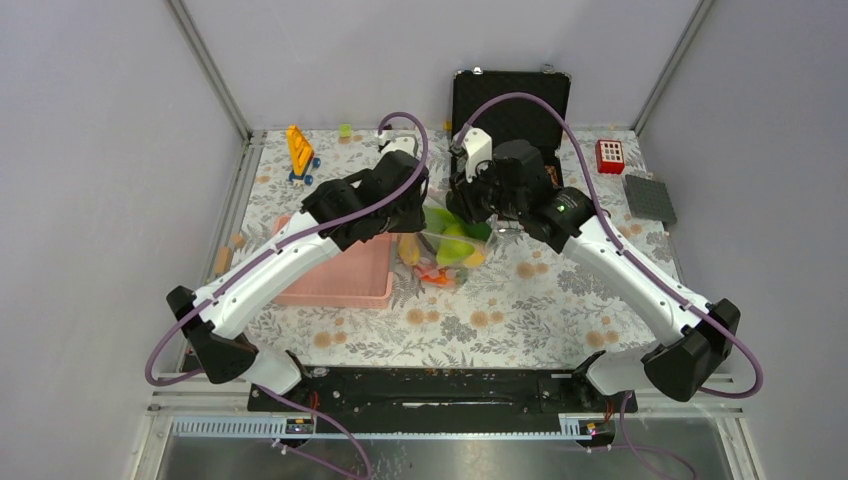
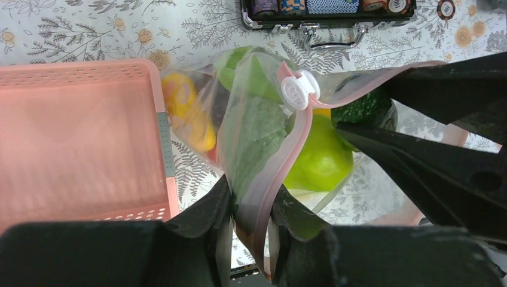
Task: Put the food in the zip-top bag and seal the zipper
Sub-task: Adjust the zipper food storage bag at the center of the board.
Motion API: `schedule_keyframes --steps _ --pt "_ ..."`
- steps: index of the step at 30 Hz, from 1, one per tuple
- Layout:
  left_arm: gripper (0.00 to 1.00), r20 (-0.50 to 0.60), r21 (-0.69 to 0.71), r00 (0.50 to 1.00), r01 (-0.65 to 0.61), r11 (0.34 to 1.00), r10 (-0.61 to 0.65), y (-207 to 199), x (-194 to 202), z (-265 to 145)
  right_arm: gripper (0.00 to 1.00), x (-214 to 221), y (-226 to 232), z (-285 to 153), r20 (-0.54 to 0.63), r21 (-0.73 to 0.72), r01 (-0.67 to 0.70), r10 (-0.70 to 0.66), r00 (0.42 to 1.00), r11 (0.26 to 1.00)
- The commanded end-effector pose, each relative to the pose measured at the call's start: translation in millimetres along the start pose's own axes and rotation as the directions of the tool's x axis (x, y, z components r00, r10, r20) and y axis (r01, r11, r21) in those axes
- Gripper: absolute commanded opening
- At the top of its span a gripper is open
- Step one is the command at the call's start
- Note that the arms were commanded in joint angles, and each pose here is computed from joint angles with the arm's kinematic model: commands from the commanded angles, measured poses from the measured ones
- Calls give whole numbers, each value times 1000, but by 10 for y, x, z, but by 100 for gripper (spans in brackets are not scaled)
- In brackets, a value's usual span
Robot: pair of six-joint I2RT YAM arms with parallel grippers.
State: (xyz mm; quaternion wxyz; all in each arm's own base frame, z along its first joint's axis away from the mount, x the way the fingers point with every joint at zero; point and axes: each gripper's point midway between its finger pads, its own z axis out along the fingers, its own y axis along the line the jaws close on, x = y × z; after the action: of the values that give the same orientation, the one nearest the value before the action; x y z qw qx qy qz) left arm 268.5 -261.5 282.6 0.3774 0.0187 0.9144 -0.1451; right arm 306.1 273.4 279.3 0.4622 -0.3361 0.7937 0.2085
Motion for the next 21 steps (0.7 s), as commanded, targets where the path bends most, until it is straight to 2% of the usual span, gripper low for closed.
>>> schedule_keyframes --steps 1,4,6,9,13,18,21 --pt "0 115 83 992 49 995 -59 -79 -303 -259 25 -71 -241 -39 -15 134 36 -35 999 990" --pt "0 132 86 989 52 995 -63 -72 -326 -259 36 7 -173 -40 -70 97 65 -58 996 993" --pt "0 134 76 989 54 996 -64 -51 -331 -238 42 -12 -47 -81 -58 30 64 -62 996 998" --pt "0 130 68 989 57 996 -66 -35 -325 -206 53 -139 69 -258 -1 -16 44 -44 999 999" --pt "0 130 51 989 70 996 -76 -5 -325 -161 70 -305 104 -529 88 -6 6 -5 996 1000" --pt "0 141 29 984 109 994 -113 33 -342 -132 77 -325 1 -773 169 79 -127 112 979 989" --pt "0 144 27 982 119 993 -122 34 -349 -129 78 -181 -212 -850 194 206 -225 186 963 952"
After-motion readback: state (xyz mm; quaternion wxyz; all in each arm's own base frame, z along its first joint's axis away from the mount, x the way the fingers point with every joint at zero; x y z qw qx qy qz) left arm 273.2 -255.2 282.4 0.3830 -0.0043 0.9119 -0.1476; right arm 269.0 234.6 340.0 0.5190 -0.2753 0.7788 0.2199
